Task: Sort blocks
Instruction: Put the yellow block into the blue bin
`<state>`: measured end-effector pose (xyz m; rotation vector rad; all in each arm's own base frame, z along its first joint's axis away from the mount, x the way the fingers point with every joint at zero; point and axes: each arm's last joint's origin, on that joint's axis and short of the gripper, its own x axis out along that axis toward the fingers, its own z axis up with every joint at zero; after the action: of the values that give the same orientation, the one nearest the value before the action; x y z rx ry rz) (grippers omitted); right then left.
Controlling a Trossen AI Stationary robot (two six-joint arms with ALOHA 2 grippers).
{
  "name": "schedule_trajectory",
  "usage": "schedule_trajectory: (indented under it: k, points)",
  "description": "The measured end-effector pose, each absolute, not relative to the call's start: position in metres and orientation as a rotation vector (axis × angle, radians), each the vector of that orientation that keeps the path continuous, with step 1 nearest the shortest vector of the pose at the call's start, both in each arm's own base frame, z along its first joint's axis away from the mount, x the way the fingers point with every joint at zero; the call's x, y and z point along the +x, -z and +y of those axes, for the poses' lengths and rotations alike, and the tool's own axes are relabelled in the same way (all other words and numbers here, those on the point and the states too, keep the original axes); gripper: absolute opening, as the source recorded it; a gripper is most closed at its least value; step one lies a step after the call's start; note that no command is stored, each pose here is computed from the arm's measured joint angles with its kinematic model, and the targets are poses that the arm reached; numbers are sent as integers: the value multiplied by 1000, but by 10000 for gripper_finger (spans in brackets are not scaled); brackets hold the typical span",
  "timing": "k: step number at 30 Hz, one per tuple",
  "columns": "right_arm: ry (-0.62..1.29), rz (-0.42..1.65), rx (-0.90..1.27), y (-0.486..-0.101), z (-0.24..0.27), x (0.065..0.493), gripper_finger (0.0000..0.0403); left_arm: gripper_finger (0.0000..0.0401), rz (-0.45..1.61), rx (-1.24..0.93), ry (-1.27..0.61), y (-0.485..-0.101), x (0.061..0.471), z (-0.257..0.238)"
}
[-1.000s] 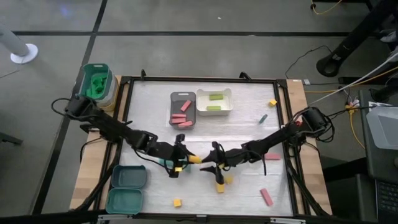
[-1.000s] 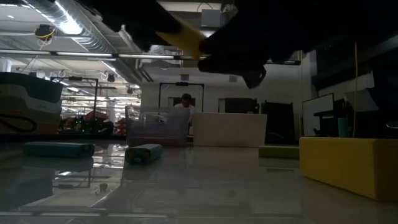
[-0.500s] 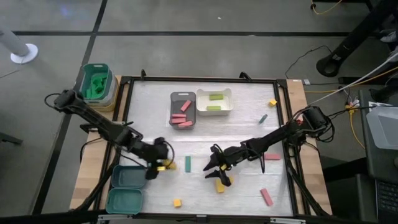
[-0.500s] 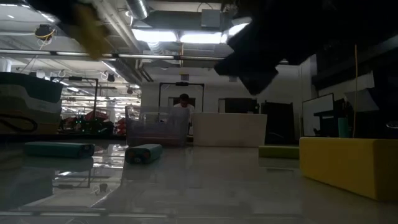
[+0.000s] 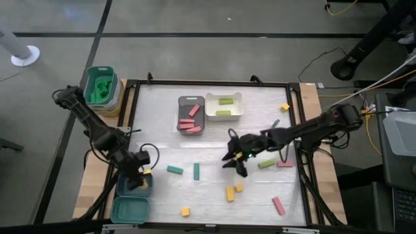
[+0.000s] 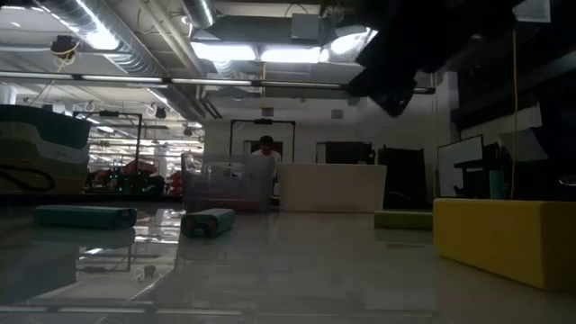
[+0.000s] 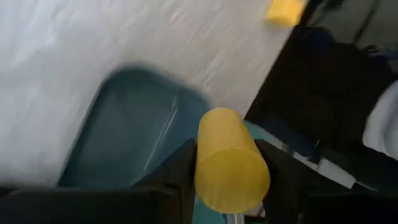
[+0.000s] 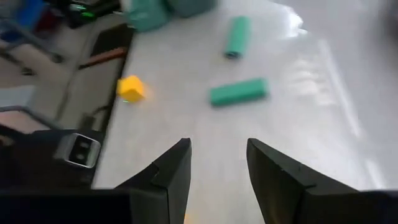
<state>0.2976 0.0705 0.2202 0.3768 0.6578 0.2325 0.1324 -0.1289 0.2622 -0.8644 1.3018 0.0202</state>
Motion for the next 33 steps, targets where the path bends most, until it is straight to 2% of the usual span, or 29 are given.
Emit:
schedule_trajectory:
  k: [8, 13, 18, 23, 30, 33]
  points:
    - [143, 768, 306, -250, 26, 245, 154, 142, 1414, -973, -248, -248, 124, -144]
    - [432, 810, 267, -259, -4, 217, 154, 167, 1450, -914, -293, -236, 128, -154]
    - [624, 884, 325, -257, -34, 198, 154, 188, 1478, -856, -341, -223, 134, -160]
    - [802, 954, 400, -253, -66, 182, 154, 195, 1491, -814, -338, -218, 137, -163]
    - [1066, 924, 545, -251, -116, 155, 154, 196, 1492, -792, -316, -218, 137, -163]
    - [1120, 969, 540, -248, -133, 144, 154, 196, 1489, -791, -317, -218, 137, -163]
